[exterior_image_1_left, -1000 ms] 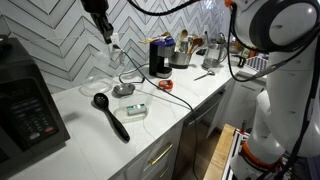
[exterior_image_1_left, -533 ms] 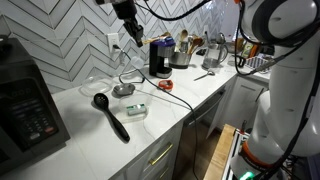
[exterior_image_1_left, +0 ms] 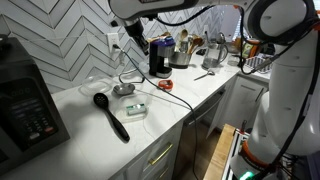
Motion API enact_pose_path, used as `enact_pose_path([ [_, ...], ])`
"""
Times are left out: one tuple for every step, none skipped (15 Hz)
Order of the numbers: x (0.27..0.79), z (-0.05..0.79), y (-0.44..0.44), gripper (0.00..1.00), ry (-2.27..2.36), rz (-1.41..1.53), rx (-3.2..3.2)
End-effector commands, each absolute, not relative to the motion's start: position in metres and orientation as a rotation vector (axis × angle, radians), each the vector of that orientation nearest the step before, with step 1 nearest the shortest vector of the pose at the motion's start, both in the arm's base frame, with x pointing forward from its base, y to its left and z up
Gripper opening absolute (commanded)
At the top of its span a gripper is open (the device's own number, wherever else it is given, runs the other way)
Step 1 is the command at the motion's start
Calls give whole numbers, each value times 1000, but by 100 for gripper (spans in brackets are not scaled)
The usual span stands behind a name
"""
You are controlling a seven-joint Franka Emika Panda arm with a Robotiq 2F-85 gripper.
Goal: Pick up the measuring cup from the microwave top and put it on the metallic plate
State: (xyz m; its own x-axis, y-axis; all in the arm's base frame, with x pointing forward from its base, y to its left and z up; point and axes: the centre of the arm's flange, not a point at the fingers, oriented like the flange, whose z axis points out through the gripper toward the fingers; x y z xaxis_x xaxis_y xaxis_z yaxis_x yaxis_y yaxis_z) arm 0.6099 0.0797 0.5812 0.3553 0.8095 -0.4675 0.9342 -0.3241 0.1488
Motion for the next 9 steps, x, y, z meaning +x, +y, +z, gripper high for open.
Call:
enact_pose_path([
  [629,528,106,0,1653,-403,2125],
  [633,517,117,0,1709,-387,2073],
  [637,507,126,0,1759,-367,2029],
  [640,502,137,0,1806,-348,1965],
  [643,498,145,0,1841,-336,1915],
  [645,496,152,0,1896,-330,1853],
  [648,493,155,0,1944,-340,1798],
  [650,493,158,0,1999,-347,1745],
  [652,492,158,0,2047,-380,1695],
])
